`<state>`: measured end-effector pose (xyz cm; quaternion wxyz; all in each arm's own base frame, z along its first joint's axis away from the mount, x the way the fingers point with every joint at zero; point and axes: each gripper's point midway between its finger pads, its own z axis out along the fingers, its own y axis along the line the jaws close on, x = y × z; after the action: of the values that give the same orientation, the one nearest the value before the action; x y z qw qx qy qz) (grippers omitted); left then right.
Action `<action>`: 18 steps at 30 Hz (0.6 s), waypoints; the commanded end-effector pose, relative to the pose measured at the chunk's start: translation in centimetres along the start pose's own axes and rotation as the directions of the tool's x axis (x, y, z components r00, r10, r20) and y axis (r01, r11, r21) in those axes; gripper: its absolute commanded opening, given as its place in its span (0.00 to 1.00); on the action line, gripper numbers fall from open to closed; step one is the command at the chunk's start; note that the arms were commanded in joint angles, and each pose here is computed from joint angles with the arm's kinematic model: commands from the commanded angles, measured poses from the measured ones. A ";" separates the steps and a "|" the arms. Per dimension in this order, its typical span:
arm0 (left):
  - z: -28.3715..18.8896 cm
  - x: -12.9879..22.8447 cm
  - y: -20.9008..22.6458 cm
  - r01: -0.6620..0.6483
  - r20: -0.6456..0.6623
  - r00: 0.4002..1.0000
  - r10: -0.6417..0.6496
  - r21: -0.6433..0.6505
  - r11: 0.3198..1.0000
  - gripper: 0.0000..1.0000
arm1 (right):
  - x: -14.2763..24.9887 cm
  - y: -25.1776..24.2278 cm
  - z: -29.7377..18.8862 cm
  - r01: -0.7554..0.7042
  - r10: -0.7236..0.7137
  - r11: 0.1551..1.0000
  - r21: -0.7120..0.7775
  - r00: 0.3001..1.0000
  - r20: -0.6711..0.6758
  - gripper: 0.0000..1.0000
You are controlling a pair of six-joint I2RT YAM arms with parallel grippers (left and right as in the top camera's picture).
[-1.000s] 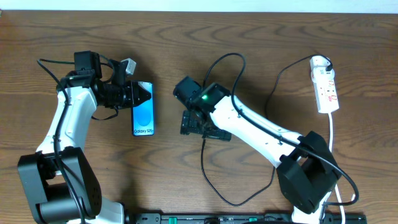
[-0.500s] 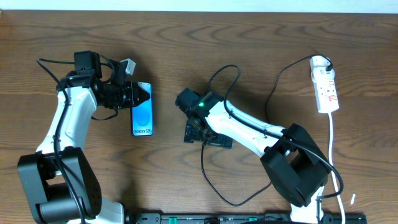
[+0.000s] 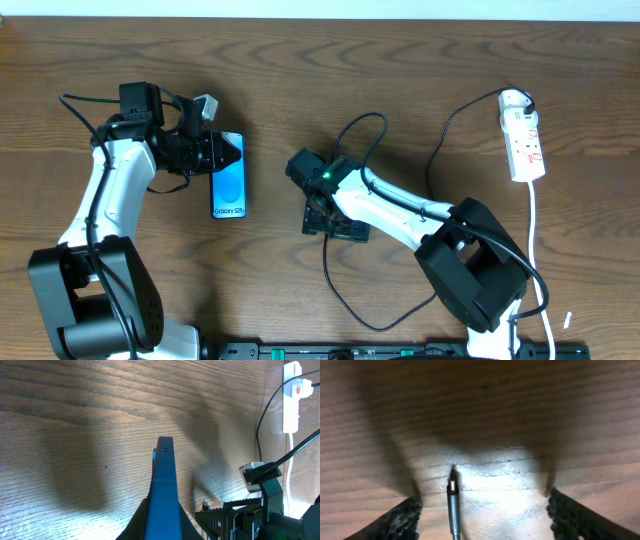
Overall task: Plug charger to phone and switch on socket
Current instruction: 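Close the right gripper on the cable connector and lift it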
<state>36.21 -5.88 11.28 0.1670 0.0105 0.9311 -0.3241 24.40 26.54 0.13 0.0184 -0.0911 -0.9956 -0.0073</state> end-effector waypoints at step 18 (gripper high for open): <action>-0.6 -0.4 -0.6 -0.019 0.020 1.000 0.019 0.012 1.000 0.07 | 0.5 -0.3 1.7 -0.032 0.033 0.999 0.029 0.999 -0.038 0.39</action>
<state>36.21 -5.88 11.28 0.1670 0.0105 0.9311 -0.3241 24.20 26.81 -0.28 0.0276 -0.1058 -0.9939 -0.0109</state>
